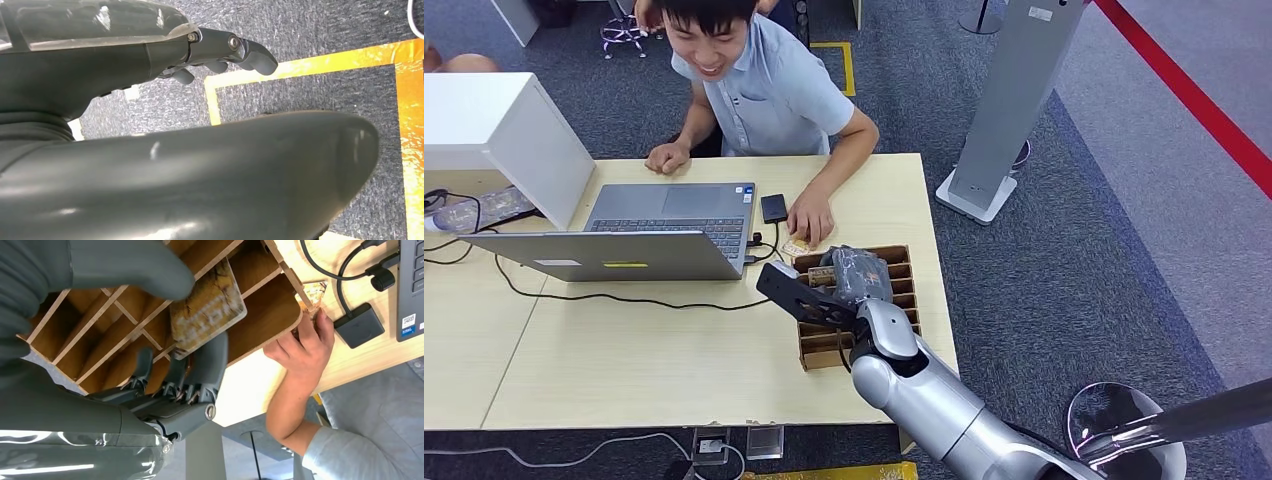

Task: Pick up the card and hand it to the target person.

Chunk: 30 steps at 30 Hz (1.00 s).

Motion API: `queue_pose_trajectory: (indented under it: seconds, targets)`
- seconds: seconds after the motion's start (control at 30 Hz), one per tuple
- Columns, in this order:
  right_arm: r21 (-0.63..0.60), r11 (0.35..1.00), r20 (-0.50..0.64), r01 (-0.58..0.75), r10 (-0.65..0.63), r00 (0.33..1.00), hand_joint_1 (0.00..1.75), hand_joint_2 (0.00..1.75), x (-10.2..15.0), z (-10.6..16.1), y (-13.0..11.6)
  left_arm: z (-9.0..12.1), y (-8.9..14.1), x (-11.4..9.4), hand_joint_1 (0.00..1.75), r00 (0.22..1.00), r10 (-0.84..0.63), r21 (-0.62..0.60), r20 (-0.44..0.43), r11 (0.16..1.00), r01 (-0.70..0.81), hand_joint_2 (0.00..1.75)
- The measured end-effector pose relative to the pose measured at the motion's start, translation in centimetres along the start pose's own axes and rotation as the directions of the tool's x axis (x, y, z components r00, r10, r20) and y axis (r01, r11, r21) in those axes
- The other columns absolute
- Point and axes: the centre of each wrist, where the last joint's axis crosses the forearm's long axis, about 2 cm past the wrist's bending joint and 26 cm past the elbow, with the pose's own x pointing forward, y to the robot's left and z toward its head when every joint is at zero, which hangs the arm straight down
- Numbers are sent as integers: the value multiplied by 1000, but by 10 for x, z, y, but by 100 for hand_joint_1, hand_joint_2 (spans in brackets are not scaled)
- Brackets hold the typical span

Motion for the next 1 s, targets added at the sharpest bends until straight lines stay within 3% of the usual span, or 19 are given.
queue_pose_trajectory:
  seconds: [0.07, 0.2, 0.37, 0.73, 0.87, 1.0]
  targets:
    - [0, 1000, 0, 0, 0, 1000, 129, 175, 0, 0, 0, 0, 0, 0, 0, 1000, 0, 0, 0, 1000, 0, 0]
    - [1, 1000, 0, -1, 1, 1000, 158, 175, 0, 0, 0, 0, 0, 0, 0, 1000, 0, 1, 0, 1000, 0, 0]
    - [3, 1000, 1, -1, 1, 1000, 173, 175, 0, 0, 0, 0, 0, 0, 0, 1000, 0, 0, 0, 1000, 0, 0]
    - [-38, 999, 24, 17, -16, 1000, 175, 175, 0, 3, 0, 0, 0, 0, 0, 1000, -9, 4, 6, 1000, 9, 0]
    - [-223, 968, 193, 114, -71, 979, 175, 175, -1, 9, -3, 0, 0, 0, 0, 1000, -12, 3, 18, 1000, 12, 0]
    - [-408, 879, 468, 248, -32, 883, 175, 175, -2, 21, -8, 0, 0, -1, 0, 999, -24, 3, 28, 1000, 24, 0]
